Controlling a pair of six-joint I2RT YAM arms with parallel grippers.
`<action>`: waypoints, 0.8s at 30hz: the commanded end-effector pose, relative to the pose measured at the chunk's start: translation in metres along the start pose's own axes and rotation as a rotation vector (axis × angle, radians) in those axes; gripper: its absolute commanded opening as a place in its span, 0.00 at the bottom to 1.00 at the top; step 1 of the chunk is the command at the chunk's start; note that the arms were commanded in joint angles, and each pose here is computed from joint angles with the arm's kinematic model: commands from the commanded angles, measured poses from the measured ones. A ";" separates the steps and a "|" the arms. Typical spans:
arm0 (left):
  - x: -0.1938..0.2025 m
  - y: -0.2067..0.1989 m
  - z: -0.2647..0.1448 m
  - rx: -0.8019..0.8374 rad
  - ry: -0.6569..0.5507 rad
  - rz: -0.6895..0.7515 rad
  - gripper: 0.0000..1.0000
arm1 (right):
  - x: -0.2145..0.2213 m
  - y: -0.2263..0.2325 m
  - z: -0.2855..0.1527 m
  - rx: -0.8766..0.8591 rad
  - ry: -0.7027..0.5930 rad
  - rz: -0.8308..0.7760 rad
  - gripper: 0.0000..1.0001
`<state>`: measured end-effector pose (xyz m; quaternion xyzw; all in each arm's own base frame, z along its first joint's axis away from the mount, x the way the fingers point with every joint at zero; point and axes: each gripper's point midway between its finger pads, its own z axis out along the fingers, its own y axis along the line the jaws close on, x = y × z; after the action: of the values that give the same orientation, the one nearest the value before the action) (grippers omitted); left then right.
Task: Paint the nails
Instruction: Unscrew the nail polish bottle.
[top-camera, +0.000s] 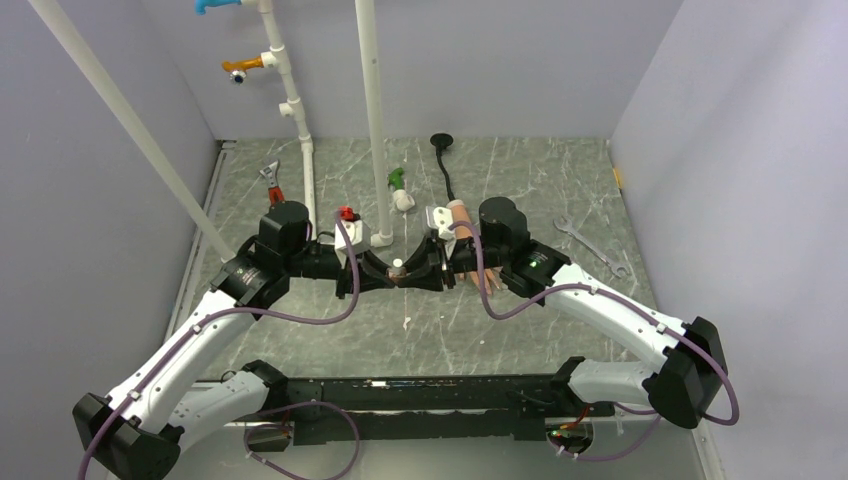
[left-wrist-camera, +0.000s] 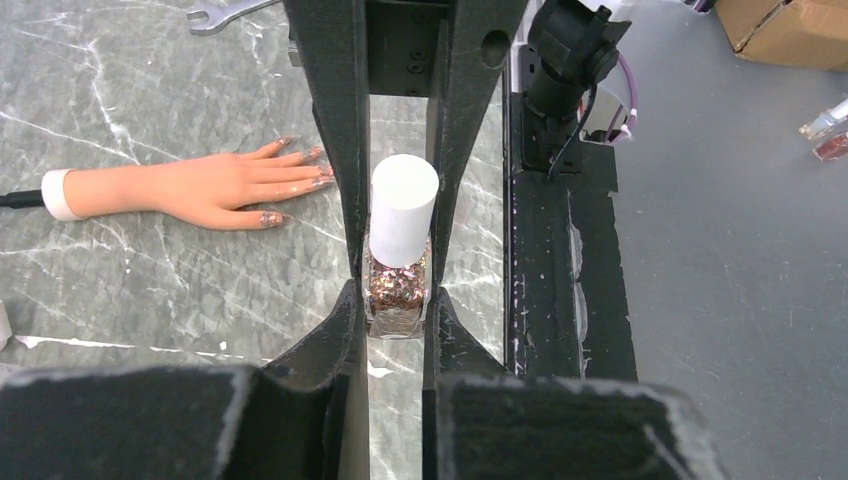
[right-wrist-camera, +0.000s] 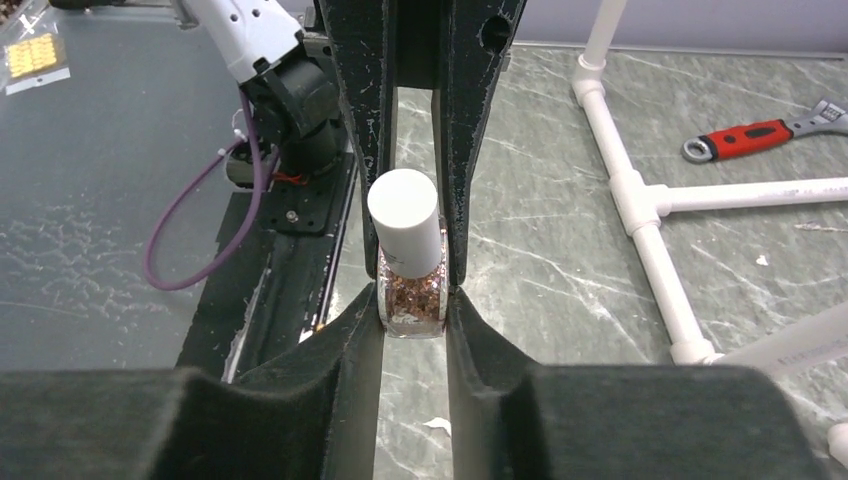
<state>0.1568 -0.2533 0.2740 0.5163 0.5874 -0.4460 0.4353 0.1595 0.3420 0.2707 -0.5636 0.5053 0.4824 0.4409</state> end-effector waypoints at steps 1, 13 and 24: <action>-0.028 -0.006 -0.001 0.023 -0.064 0.080 0.00 | -0.031 -0.005 0.003 0.022 -0.066 -0.048 0.40; -0.028 0.008 -0.002 -0.061 -0.057 0.067 0.00 | -0.042 -0.022 -0.011 0.205 -0.110 0.004 1.00; -0.033 0.019 -0.005 -0.143 -0.074 0.050 0.00 | -0.083 -0.008 -0.015 0.175 -0.273 0.094 1.00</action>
<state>0.1735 -0.2531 0.2835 0.4891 0.6037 -0.4166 0.4720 0.1767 0.3394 0.3260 -0.4453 0.5433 0.4970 0.5094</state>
